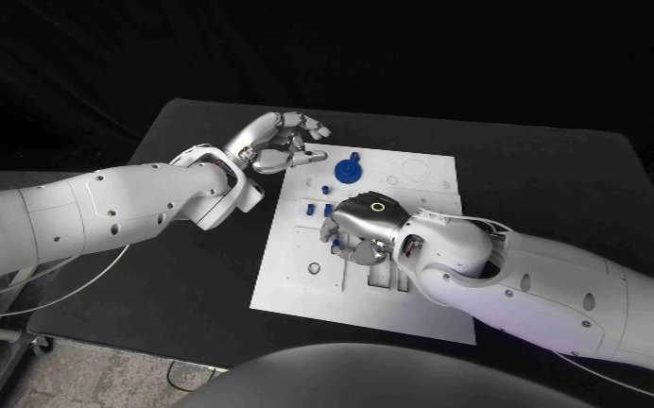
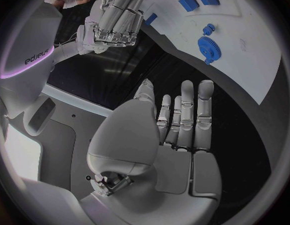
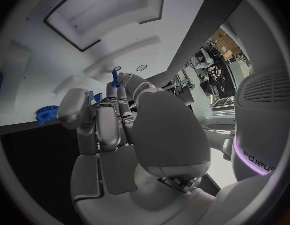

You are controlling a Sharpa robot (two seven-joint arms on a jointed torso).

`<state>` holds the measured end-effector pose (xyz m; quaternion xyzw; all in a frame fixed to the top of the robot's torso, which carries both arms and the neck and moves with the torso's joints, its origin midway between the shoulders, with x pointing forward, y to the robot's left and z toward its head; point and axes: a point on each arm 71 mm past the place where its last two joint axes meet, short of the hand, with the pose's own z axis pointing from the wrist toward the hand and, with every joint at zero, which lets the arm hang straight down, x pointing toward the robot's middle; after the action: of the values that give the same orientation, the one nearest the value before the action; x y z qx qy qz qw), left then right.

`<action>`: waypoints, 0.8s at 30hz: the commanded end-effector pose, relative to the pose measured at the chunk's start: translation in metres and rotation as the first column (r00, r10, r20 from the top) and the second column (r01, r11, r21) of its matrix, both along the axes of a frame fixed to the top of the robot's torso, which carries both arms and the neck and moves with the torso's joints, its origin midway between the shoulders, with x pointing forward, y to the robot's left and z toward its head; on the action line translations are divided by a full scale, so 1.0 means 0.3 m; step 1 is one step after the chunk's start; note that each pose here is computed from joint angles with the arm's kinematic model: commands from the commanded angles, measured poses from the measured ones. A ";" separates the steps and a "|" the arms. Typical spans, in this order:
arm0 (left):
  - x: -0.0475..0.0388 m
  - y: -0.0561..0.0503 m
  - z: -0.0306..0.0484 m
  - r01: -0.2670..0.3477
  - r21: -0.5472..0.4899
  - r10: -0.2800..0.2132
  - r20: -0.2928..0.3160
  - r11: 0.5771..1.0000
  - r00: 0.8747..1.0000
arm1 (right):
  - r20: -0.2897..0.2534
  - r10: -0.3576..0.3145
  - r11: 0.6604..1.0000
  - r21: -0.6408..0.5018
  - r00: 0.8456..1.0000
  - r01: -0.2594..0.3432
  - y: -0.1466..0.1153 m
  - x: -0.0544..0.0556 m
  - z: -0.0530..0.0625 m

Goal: Assemble the parts on the task board

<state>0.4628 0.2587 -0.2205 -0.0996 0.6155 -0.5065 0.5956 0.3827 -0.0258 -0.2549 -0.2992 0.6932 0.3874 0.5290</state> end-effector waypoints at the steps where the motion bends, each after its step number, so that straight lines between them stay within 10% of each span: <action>1: 0.000 -0.006 -0.002 0.008 -0.006 -0.008 -0.008 1.000 1.000 | -0.012 0.000 1.000 -0.016 1.000 0.000 -0.002 -0.005 -0.010; 24: 0.002 -0.008 -0.009 0.011 -0.003 -0.011 -0.022 1.000 1.000 | -0.028 -0.006 1.000 -0.024 1.000 0.005 -0.014 -0.015 -0.016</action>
<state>0.4639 0.2581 -0.2223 -0.1019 0.6188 -0.5043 0.5936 0.3786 -0.0296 -0.2577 -0.2950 0.7004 0.3876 0.5217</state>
